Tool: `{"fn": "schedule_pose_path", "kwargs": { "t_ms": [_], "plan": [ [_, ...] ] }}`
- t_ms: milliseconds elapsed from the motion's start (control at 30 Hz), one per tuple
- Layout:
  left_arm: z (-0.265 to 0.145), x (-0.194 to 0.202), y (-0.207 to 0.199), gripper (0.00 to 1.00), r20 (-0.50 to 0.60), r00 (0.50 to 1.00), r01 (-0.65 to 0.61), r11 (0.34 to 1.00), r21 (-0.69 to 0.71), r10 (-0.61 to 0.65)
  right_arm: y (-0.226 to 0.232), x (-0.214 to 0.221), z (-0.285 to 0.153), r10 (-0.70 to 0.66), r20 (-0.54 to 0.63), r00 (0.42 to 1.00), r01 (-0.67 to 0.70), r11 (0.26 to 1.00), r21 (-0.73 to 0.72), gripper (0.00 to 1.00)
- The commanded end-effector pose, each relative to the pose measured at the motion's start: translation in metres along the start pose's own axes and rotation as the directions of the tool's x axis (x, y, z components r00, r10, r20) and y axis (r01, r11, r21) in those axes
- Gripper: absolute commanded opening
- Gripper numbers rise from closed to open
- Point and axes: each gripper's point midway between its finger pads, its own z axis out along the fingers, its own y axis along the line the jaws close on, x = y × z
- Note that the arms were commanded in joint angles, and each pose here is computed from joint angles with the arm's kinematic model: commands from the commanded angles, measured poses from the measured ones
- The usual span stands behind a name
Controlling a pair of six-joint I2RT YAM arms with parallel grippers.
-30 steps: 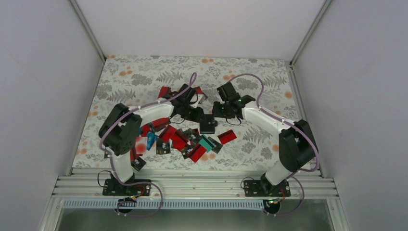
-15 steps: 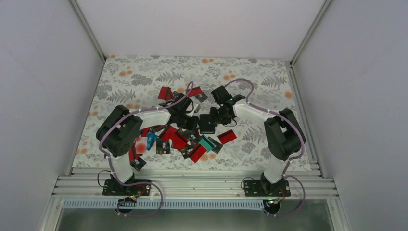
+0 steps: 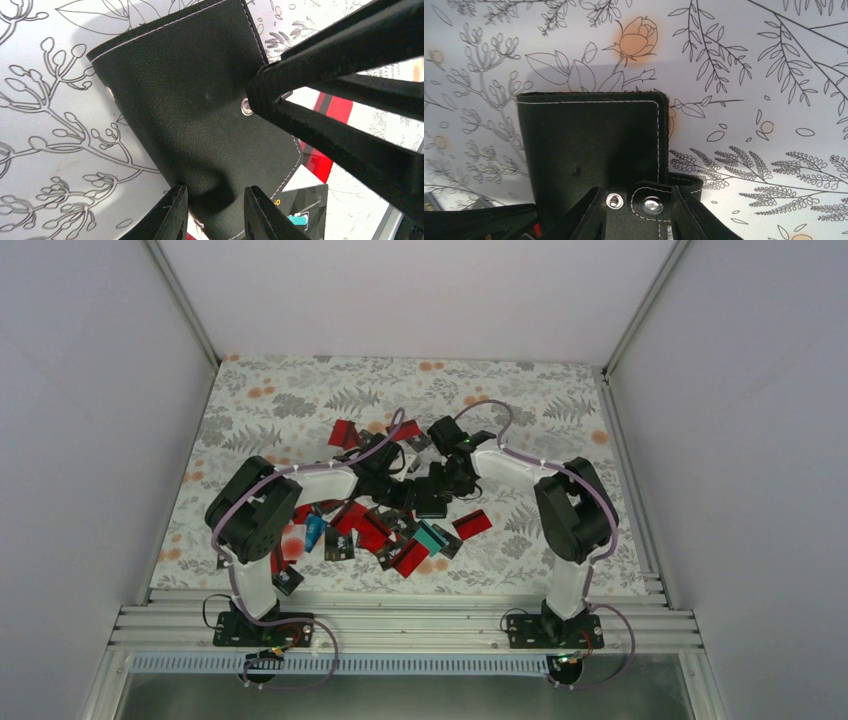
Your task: Put the credit cards into the card holder
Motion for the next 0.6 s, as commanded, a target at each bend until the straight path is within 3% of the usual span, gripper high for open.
{"fn": "schedule_pose_path", "kwargs": {
  "t_ms": [0,333,567],
  "plan": [
    [0.009,-0.006,-0.005,0.31,0.006,1.000,-0.013,1.000,0.023,0.013,-0.006,0.005,0.002,-0.016,-0.008,1.000,0.017,0.996,0.087,0.34],
    [0.020,-0.003,-0.002,0.31,-0.012,1.000,-0.020,1.000,0.004,0.020,-0.014,0.008,0.011,-0.029,-0.016,0.999,0.031,0.988,0.148,0.30],
    [0.022,-0.002,-0.002,0.30,-0.018,1.000,-0.022,1.000,-0.002,0.022,-0.024,0.009,0.014,-0.034,-0.010,0.999,0.036,0.981,0.190,0.20]
  ]
}}
